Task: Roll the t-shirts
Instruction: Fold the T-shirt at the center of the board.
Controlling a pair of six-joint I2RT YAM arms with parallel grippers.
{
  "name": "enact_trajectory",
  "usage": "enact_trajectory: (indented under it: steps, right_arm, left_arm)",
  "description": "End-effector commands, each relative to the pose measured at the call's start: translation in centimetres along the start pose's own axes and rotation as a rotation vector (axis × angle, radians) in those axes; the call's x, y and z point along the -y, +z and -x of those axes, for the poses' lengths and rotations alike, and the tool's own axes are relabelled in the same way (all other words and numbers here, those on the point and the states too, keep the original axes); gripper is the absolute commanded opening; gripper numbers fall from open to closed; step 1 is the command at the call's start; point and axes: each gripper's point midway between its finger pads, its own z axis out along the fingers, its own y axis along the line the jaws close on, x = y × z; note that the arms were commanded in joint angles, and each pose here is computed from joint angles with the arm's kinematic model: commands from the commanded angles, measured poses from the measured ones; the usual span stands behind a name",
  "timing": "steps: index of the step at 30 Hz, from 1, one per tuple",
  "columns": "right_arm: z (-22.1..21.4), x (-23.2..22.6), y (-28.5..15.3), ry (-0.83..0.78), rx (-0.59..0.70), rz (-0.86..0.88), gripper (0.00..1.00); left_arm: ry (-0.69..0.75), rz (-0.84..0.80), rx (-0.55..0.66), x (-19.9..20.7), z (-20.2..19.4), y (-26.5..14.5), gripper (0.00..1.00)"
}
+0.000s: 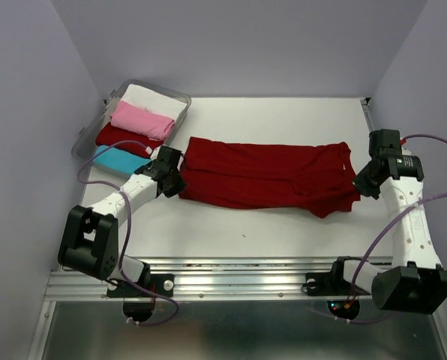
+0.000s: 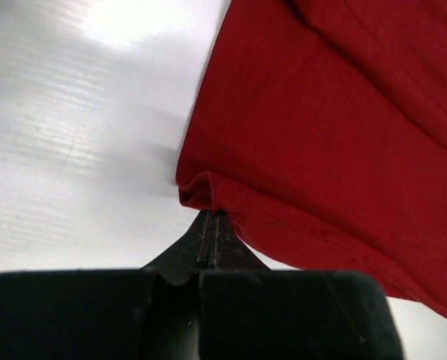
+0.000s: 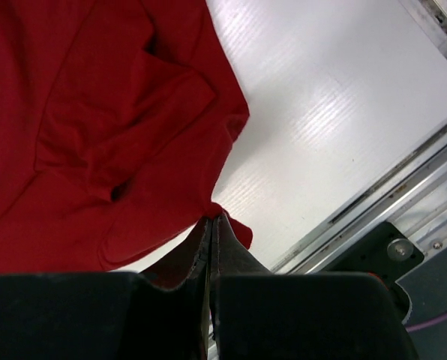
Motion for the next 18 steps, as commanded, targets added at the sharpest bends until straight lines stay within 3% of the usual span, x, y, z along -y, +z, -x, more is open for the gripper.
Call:
enact_trajectory:
  steps: [1, 18]
  right_arm:
    - [4.2, -2.9, -0.1, 0.001, 0.115, 0.064, 0.01]
    - [8.9, -9.1, 6.0, -0.062, 0.120, 0.064, 0.01]
  left_arm:
    - [0.010, -0.018, 0.073, 1.8, 3.1, -0.2, 0.00]
    - [0.040, 0.034, 0.104, 5.0, 7.9, 4.1, 0.00]
